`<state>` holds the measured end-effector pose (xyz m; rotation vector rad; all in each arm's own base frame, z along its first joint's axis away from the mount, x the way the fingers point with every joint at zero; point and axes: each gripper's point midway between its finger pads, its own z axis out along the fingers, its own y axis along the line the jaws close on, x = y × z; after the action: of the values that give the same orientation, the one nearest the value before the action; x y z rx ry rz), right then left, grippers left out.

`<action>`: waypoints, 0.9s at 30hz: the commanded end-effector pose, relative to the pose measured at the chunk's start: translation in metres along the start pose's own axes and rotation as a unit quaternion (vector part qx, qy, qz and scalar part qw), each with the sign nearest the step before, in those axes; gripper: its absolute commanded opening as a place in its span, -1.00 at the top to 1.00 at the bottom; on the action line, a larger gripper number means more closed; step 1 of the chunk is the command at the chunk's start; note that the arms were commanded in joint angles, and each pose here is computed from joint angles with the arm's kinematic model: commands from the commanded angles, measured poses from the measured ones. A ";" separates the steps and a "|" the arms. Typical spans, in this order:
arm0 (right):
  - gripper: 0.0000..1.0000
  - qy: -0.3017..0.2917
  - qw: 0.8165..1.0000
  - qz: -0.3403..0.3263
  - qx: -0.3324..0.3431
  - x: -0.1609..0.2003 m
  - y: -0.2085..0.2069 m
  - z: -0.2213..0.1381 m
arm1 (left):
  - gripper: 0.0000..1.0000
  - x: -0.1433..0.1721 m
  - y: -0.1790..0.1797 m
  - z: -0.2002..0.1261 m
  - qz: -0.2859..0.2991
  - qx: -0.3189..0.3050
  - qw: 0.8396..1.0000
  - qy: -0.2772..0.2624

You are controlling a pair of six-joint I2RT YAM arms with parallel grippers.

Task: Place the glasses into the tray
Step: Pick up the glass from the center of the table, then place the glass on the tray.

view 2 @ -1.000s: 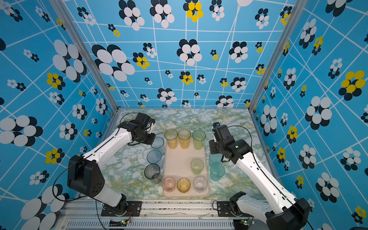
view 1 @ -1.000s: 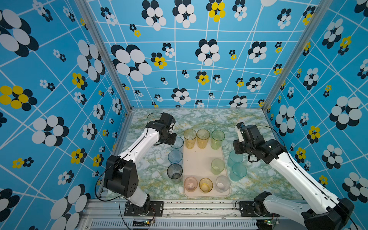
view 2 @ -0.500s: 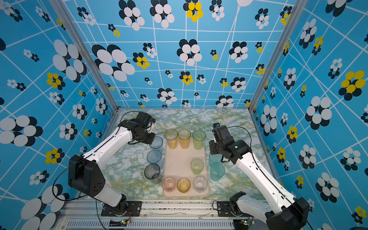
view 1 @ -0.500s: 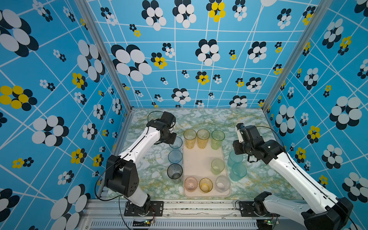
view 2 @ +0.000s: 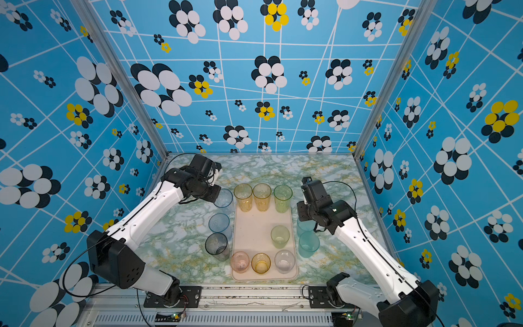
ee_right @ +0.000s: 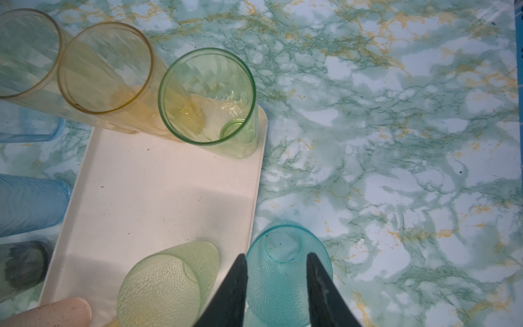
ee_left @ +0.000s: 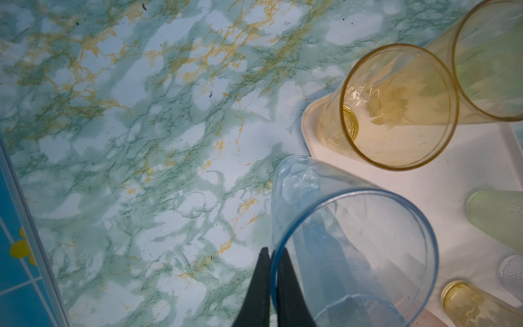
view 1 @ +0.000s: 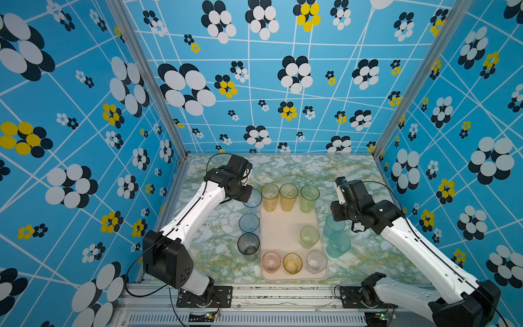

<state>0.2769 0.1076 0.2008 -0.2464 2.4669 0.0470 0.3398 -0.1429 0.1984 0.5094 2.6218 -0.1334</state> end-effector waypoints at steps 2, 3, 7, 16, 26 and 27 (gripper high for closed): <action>0.25 -0.008 1.000 0.005 -0.006 0.001 -0.001 -0.003 | 0.92 -0.010 -0.018 -0.020 0.012 0.027 0.999 -0.027; 0.25 -0.008 1.000 0.006 -0.005 0.002 -0.001 -0.003 | 0.92 -0.011 -0.022 -0.020 0.014 0.036 0.999 -0.027; 0.25 -0.009 1.000 0.007 -0.005 0.003 -0.002 -0.005 | 0.92 -0.010 -0.037 -0.018 0.018 0.060 0.998 -0.026; 0.24 -0.006 1.000 0.007 -0.007 0.006 -0.002 -0.004 | 0.92 0.001 -0.068 -0.001 0.030 0.100 0.995 -0.006; 0.24 -0.003 1.000 0.008 -0.011 0.007 0.000 -0.004 | 0.92 -0.009 -0.097 0.010 0.057 0.125 0.991 -0.002; 0.24 -0.003 1.000 0.008 -0.010 0.007 0.000 -0.003 | 0.92 -0.010 -0.101 0.011 0.062 0.127 0.990 -0.001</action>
<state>0.2732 0.1074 0.2039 -0.2445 2.4489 0.0682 0.3091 -0.2237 0.1826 0.7404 2.6206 -0.3759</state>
